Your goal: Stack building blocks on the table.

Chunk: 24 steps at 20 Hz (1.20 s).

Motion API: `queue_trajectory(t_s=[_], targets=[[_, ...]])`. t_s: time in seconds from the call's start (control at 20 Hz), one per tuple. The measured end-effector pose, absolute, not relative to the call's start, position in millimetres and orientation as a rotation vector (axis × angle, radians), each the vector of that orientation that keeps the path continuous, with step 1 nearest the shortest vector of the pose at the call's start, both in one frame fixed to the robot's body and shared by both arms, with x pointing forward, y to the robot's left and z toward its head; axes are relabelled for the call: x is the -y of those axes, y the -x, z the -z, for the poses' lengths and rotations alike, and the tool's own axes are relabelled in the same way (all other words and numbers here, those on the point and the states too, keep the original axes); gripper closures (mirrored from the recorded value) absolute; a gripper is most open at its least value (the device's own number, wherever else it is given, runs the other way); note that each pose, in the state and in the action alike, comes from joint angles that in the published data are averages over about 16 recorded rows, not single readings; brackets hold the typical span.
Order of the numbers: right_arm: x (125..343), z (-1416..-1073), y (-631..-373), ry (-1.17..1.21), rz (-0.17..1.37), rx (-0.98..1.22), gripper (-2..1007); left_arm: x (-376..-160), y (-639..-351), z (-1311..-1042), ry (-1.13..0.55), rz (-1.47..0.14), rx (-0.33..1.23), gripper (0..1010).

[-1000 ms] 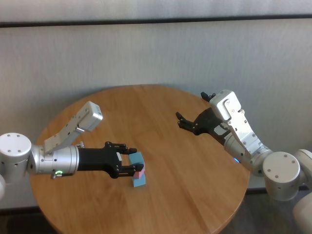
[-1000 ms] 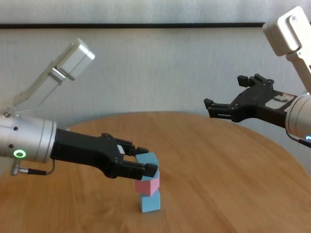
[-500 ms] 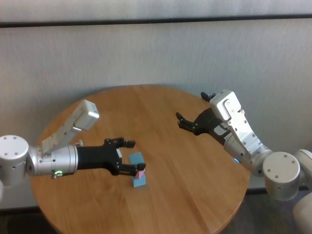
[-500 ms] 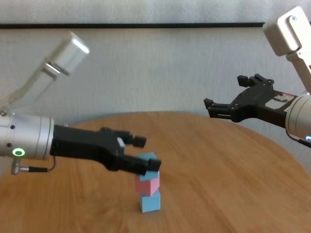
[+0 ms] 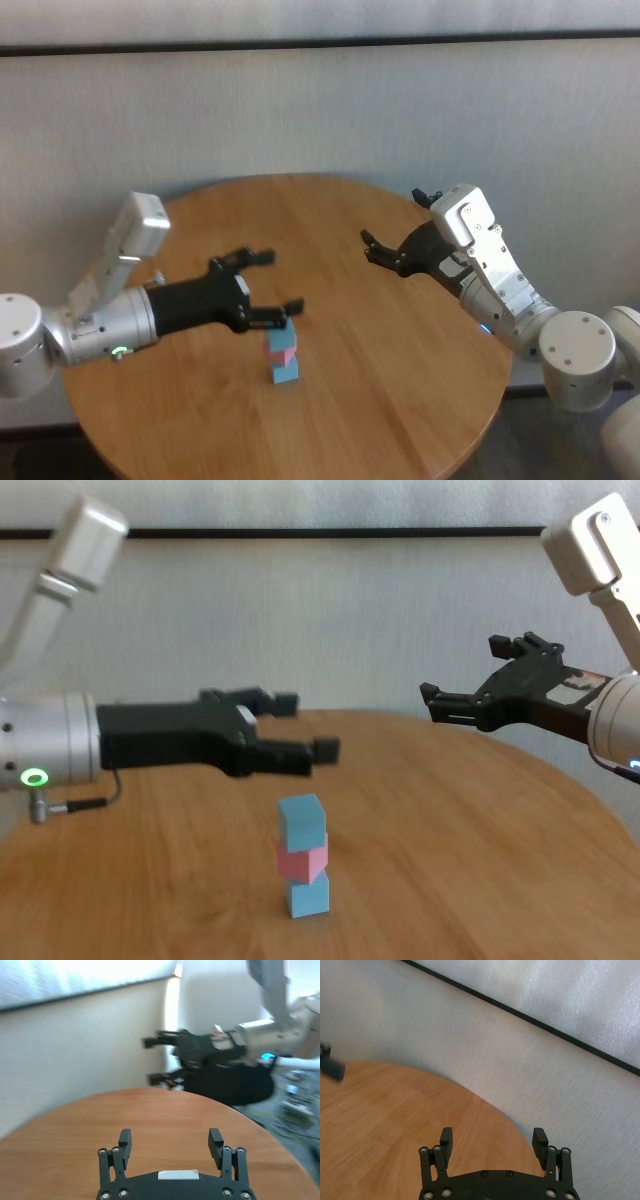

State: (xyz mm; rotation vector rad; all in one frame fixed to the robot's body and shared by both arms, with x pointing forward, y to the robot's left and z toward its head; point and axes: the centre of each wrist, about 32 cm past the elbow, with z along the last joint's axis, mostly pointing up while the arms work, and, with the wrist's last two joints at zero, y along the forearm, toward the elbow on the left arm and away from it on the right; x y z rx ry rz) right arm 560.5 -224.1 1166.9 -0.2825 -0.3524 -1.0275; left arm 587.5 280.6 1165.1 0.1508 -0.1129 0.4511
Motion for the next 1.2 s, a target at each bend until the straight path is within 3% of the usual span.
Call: queue_trajectory(t_s=[0.55,1.2], targets=[[224,-1167,-561,0.282,1.028,0.352,4,-295,-560,-1159,-0.111,-0.678,0.153,7],[224,-1167,-561,0.282,1.028,0.352,4,-299,-545,-1138,-0.095,-0.81,0.166,7]])
